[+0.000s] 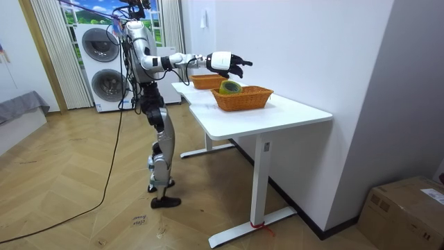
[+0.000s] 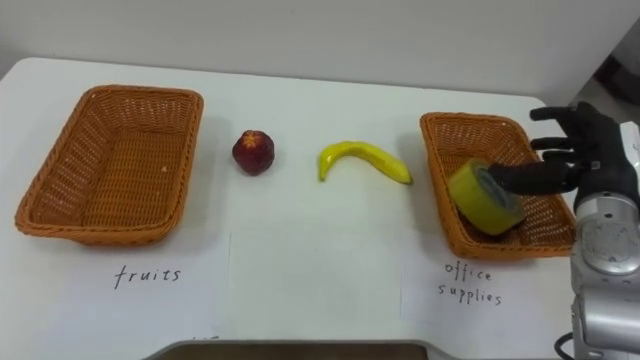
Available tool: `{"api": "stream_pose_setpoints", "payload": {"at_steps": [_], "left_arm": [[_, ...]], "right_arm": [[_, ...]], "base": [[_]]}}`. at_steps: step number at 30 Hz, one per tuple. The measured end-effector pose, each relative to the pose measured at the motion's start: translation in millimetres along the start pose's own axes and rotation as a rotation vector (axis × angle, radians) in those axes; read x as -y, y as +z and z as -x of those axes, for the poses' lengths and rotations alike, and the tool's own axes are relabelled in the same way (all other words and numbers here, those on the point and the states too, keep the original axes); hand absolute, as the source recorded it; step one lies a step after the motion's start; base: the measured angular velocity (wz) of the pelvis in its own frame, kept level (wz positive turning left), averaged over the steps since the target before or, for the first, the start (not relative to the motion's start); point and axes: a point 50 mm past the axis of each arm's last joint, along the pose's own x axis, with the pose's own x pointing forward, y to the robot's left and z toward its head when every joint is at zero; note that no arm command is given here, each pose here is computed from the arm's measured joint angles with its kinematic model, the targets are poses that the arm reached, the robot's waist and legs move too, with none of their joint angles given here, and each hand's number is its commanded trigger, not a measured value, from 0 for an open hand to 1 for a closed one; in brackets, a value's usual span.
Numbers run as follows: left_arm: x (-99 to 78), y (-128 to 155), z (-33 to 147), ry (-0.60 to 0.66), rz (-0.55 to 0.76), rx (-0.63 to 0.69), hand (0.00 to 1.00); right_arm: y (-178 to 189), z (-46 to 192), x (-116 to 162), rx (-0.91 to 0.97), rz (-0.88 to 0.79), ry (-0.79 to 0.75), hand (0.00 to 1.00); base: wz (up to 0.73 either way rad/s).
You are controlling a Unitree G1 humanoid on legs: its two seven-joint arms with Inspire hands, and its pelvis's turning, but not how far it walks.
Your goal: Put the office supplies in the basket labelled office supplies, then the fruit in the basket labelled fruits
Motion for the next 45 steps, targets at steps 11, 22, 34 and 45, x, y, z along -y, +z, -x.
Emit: {"api": "stream_pose_setpoints", "payload": {"at_steps": [11, 22, 34, 45], "left_arm": [[0.6, 1.2, -0.1, 0.002, 0.001, 0.003, 0.0], [2.7, 2.3, -0.2, 0.001, 0.004, 0.005, 0.0], [6.0, 13.9, 0.1, -0.011, 0.007, 0.039, 0.0], [3.7, 19.0, -0.2, -0.011, -0.002, 0.054, 0.0]], "right_arm": [[1.2, 0.2, -1.5, 0.005, 0.0, 0.033, 0.0], [1.5, 0.1, -2.1, 0.006, 0.0, 0.044, 0.0], [10.6, -2.0, -3.8, 0.038, -0.009, 0.071, 0.0], [67.0, -11.7, -4.3, 0.228, -0.06, 0.059, 0.0]], "base": [[0.0], [0.0], [0.0], [0.0]]}}
